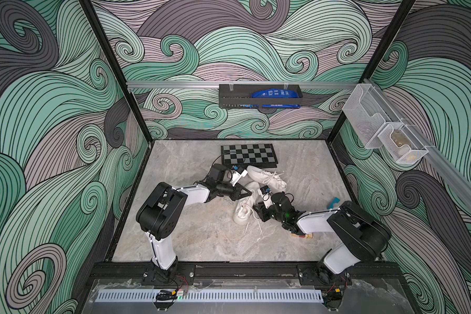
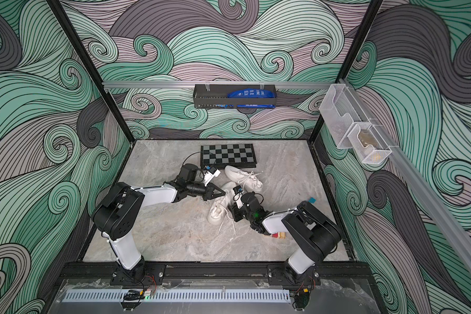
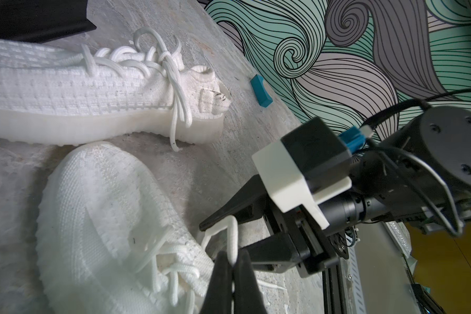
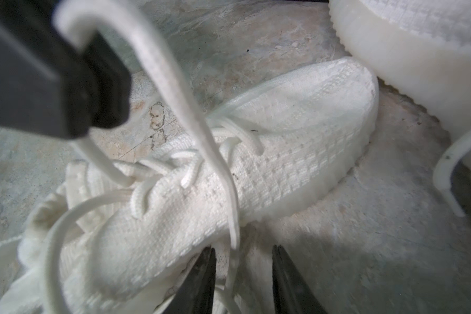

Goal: Tie the shoes
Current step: Cross the shoelace with the shoelace.

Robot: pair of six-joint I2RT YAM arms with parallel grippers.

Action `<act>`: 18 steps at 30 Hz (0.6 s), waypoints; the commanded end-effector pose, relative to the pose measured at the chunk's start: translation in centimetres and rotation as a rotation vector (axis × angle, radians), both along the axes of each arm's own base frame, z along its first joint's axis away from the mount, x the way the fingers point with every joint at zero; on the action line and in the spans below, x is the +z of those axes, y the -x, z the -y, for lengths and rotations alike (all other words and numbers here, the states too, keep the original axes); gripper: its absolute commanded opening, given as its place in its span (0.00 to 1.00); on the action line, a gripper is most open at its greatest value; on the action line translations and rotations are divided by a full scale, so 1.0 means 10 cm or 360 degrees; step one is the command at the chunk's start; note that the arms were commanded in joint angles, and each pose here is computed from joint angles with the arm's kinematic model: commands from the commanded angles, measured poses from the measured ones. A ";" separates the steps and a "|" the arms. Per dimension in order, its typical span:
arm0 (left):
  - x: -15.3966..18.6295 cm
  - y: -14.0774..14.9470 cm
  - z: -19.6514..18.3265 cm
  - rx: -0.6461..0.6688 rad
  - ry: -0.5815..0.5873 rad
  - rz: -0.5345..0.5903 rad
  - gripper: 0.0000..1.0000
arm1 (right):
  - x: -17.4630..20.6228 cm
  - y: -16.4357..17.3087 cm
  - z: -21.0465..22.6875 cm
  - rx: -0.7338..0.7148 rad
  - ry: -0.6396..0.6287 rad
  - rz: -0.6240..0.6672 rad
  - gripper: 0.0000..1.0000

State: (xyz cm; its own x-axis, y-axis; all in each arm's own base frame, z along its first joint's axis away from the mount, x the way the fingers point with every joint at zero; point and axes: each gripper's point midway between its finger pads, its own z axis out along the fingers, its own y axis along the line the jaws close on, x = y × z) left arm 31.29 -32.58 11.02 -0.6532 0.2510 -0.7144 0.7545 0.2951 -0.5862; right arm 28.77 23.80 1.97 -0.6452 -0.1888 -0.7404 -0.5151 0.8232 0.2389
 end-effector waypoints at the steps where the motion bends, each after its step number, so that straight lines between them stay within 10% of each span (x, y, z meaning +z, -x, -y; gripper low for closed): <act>1: 0.14 0.02 0.00 -0.0020 0.0046 0.0033 0.00 | 0.01 -0.05 -0.08 0.0037 -0.0017 0.0023 0.35; 8: 0.13 0.02 -0.03 -0.0015 0.0002 0.0056 0.03 | 0.10 -0.13 0.02 -0.0038 0.0040 0.0086 0.03; 13: 0.11 0.00 -0.04 -0.0021 -0.0028 0.0079 0.57 | 0.49 -0.24 0.15 -0.0116 0.0123 0.0208 0.00; 18: 0.19 -0.04 0.01 -0.0067 -0.0004 0.0116 0.68 | 0.97 -0.33 0.20 -0.0123 0.0152 0.0350 0.00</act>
